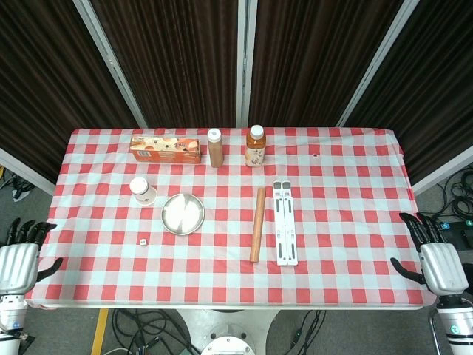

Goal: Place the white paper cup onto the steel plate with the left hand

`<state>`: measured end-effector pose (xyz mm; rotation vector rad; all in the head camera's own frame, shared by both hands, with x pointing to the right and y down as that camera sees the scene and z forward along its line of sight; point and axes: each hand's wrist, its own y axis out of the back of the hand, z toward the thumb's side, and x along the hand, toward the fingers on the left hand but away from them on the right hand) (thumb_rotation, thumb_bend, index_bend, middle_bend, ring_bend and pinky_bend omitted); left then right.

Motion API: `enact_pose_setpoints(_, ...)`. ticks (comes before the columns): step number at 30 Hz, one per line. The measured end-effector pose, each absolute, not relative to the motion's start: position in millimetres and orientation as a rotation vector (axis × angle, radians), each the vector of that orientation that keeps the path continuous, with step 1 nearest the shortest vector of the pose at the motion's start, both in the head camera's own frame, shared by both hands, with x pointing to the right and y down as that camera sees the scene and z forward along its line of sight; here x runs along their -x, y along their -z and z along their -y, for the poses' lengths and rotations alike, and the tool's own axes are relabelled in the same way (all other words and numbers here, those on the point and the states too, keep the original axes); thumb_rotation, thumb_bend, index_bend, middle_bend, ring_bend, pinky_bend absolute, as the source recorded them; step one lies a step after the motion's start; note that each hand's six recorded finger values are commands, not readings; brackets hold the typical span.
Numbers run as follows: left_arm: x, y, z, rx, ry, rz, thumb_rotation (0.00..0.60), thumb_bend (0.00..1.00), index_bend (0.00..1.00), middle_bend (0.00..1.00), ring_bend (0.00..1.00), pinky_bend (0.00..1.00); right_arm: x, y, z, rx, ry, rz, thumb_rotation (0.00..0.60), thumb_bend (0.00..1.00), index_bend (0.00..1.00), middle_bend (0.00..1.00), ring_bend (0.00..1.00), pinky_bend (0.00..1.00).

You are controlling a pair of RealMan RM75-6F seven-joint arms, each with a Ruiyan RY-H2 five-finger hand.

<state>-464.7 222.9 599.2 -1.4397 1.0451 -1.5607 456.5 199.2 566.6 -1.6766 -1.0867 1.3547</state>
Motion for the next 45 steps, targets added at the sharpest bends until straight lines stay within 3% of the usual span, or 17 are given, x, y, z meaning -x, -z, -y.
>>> enact_pose_setpoints(12,461.4,-601.1,-224.0,1.443,1.544,-1.055,0.600,0.19,0.24,0.22,0.13,0.04,-457.7,-563.2,-198.5,1.681,-1.341,1.093,0.600,0.15,0.04,0.10,0.00,0.07)
enact_pose_setpoints(23,428.6,-616.5,-179.3,1.560,1.427,-0.964,0.600,0.17,0.28,0.26,0.14,0.08,-457.3,-559.2,-190.2,1.668,-1.323,1.079,0.600,0.15,0.04,0.11,0.00,0.07)
enact_pose_setpoints(26,413.2,-627.0,-164.7,1.615,1.394,-0.918,0.600,0.17,0.31,0.32,0.20,0.16,-456.2,-558.4,-187.7,1.666,-1.318,1.073,0.600,0.15,0.04,0.12,0.00,0.07)
enact_pose_setpoints(30,389.1,-645.5,-148.0,1.689,1.361,-0.855,0.600,0.17,0.38,0.42,0.32,0.43,-455.7,-558.7,-185.9,1.667,-1.320,1.067,0.600,0.15,0.04,0.14,0.00,0.07)
enact_pose_setpoints(35,360.0,-673.5,-142.0,1.788,1.356,-0.805,0.600,0.17,0.40,0.57,0.52,0.66,-456.3,-560.9,-185.3,1.671,-1.330,1.064,0.600,0.15,0.04,0.16,0.00,0.07)
enact_pose_setpoints(40,343.0,-700.7,-150.0,1.911,1.407,-0.777,0.600,0.17,0.41,0.81,0.76,0.77,-457.9,-561.6,-185.2,1.670,-1.337,1.066,0.600,0.15,0.04,0.17,0.00,0.07)
enact_pose_setpoints(45,332.7,-719.3,-163.1,2.024,1.454,-0.790,0.600,0.18,0.42,0.87,0.82,0.81,-458.7,-564.0,-185.6,1.676,-1.343,1.064,0.600,0.15,0.04,0.18,0.00,0.07)
